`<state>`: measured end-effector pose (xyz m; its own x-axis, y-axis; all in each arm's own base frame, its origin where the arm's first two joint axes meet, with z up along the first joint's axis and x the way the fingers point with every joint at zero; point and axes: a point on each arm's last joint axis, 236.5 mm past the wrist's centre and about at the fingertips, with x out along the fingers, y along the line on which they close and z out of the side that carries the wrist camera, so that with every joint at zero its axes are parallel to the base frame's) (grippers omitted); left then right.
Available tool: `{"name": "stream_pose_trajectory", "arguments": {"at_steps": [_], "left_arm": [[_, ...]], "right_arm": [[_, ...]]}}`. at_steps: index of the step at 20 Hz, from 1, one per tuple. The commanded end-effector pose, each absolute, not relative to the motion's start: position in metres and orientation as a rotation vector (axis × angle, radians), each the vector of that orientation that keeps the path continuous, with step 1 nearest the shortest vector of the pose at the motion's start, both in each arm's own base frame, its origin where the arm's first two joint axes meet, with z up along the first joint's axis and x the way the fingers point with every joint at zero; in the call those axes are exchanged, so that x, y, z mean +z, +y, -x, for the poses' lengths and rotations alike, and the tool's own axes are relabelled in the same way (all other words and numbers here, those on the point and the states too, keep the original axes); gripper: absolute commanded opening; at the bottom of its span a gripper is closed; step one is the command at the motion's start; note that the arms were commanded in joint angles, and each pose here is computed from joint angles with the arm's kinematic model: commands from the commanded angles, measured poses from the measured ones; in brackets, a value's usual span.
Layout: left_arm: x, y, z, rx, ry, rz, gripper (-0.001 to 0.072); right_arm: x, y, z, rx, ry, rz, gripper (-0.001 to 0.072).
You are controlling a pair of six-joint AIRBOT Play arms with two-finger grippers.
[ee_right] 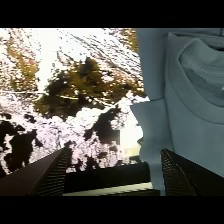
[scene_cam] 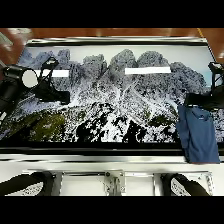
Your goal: Fold the shirts.
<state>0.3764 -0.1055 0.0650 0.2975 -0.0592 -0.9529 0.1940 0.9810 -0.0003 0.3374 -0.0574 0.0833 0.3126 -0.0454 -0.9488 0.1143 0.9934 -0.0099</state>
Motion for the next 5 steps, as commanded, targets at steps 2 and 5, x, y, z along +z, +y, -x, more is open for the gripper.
{"name": "stream_pose_trajectory", "arguments": {"at_steps": [2,5], "left_arm": [[0.063,-0.1035,-0.3753,-0.161,1.266,-0.134,0.0691],[0.0649,-0.1033,-0.3751,-0.161,1.261,-0.133,0.0691]], "right_arm": [[0.0824,-0.0568,-0.3366,-0.107,1.258,-0.05,0.0693],[0.0824,-0.0568,-0.3366,-0.107,1.258,-0.05,0.0693]]}}
